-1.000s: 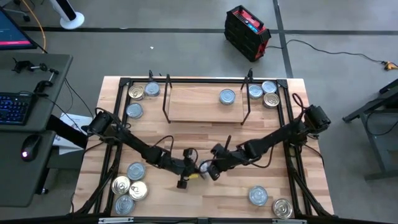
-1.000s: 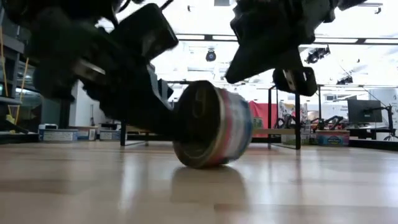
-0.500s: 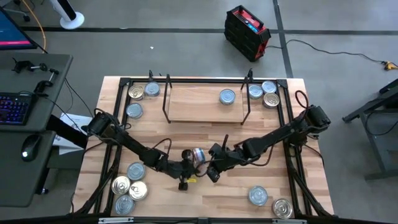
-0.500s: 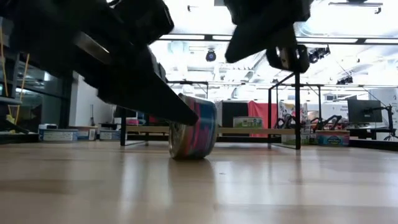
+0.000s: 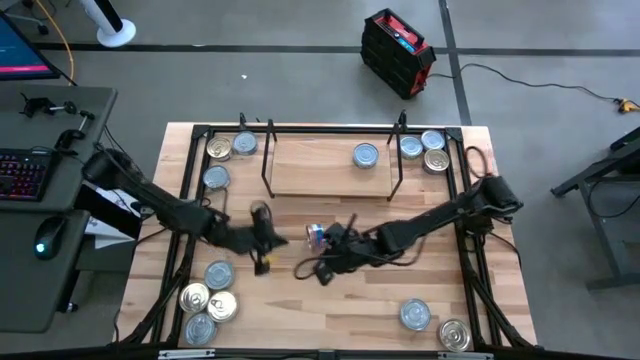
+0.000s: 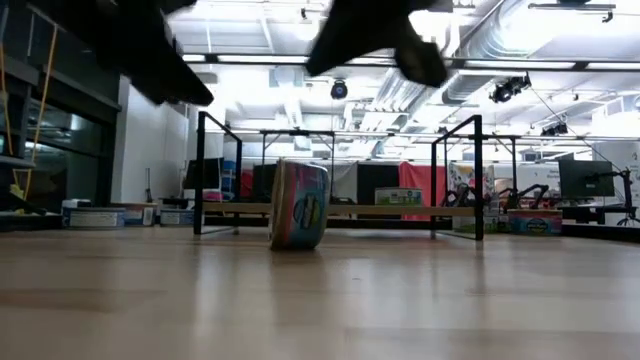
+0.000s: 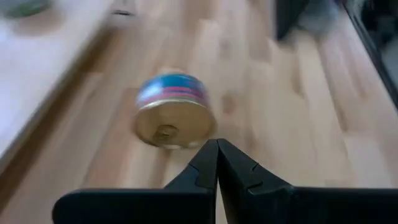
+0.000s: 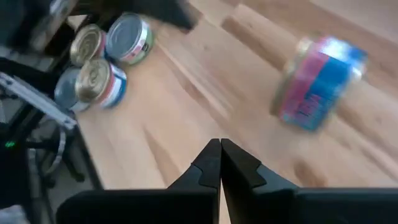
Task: Stack canned seafood by type on shelf
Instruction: Put the blue-pink tuna can on the shelf
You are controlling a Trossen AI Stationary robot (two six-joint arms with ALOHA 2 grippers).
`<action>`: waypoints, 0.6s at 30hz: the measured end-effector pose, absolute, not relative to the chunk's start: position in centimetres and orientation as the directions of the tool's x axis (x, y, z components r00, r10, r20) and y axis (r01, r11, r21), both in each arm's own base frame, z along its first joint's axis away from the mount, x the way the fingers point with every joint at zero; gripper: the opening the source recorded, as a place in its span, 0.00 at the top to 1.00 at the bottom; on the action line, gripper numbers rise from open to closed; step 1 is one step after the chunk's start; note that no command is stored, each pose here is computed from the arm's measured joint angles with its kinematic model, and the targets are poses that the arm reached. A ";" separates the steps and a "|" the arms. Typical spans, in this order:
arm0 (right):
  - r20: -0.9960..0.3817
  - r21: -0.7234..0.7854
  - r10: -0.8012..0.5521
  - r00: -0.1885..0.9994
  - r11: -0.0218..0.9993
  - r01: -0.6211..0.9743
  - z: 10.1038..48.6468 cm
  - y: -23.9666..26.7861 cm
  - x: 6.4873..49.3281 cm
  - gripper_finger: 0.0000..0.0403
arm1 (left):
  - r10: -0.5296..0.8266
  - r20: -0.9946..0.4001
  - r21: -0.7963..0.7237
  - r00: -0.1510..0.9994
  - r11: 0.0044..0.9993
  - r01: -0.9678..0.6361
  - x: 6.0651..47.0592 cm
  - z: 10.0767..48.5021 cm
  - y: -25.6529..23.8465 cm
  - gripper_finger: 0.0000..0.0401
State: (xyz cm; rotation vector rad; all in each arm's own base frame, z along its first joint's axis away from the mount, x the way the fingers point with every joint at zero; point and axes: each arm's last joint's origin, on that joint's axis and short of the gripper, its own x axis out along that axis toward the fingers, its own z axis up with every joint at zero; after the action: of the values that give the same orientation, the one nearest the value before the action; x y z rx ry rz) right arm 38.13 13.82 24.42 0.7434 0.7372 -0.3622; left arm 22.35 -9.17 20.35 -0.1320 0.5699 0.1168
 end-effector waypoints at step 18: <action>-0.846 0.268 -0.302 0.439 0.471 0.841 24.2 10.8 45.1 0.55 | -0.106 -0.458 -0.384 0.883 0.919 -0.089 18.4 20.3 -8.5 1.00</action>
State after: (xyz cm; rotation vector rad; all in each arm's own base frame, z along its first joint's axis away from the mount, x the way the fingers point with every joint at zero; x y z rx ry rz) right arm 45.07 10.82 24.23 0.7725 0.8196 -0.8051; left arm 18.38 -8.53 20.33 -0.4090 0.4926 -0.0094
